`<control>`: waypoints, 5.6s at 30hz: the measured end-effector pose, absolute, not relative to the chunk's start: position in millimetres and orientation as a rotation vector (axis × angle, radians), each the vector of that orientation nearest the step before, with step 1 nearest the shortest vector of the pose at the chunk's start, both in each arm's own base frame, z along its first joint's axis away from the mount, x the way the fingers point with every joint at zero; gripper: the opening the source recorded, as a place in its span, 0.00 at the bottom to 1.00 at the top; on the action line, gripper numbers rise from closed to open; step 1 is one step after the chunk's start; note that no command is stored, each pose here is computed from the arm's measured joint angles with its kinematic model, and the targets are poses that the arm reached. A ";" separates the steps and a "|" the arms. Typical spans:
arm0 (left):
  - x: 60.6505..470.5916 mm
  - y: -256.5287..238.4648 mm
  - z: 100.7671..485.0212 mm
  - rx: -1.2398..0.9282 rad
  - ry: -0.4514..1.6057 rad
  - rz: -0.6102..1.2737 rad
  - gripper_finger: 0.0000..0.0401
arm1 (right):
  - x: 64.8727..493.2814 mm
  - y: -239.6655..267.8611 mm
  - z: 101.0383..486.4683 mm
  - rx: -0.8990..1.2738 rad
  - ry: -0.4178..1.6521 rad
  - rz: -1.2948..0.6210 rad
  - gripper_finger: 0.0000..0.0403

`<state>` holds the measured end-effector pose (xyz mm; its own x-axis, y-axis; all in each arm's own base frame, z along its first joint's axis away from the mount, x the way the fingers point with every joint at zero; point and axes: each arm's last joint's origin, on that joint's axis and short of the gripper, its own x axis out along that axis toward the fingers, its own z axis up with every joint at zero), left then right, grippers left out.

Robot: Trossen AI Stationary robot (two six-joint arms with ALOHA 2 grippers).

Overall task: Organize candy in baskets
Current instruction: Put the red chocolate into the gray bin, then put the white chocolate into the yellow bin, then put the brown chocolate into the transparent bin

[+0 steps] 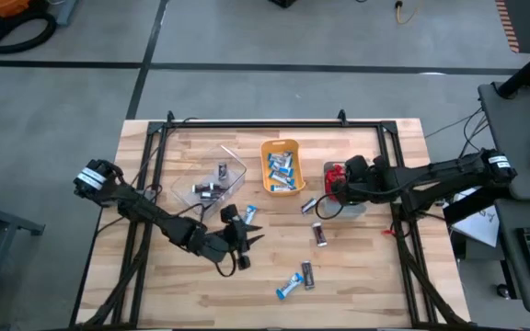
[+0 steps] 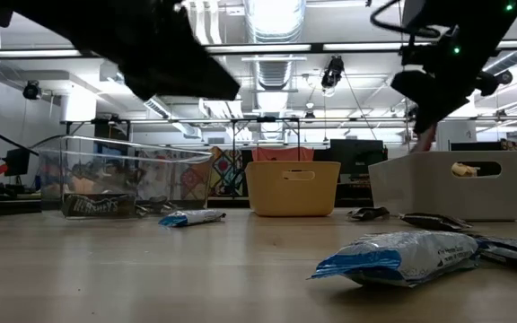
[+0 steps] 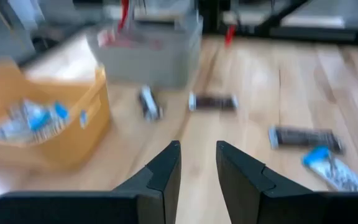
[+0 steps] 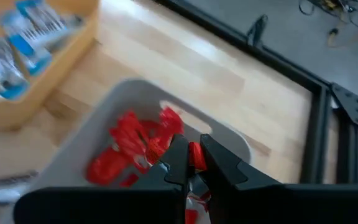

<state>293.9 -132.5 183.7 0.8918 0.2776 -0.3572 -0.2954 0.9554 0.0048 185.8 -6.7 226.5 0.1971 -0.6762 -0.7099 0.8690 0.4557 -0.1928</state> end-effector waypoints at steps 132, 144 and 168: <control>324.6 -25.8 199.3 -0.019 0.322 0.469 0.02 | 221.6 36.8 270.0 0.270 0.712 -0.592 0.35; 358.2 4.0 211.5 0.048 0.353 0.493 0.02 | 221.6 38.6 269.6 0.268 0.714 -0.585 0.34; 367.1 12.9 194.0 0.026 0.411 0.541 0.24 | 221.0 42.2 269.4 0.284 0.716 -0.570 0.36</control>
<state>367.1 12.9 194.0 0.7778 0.5056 -0.3734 -0.4954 0.8587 0.1310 221.0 42.2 269.4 0.6125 -0.3928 -0.6860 0.5807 0.8124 0.0534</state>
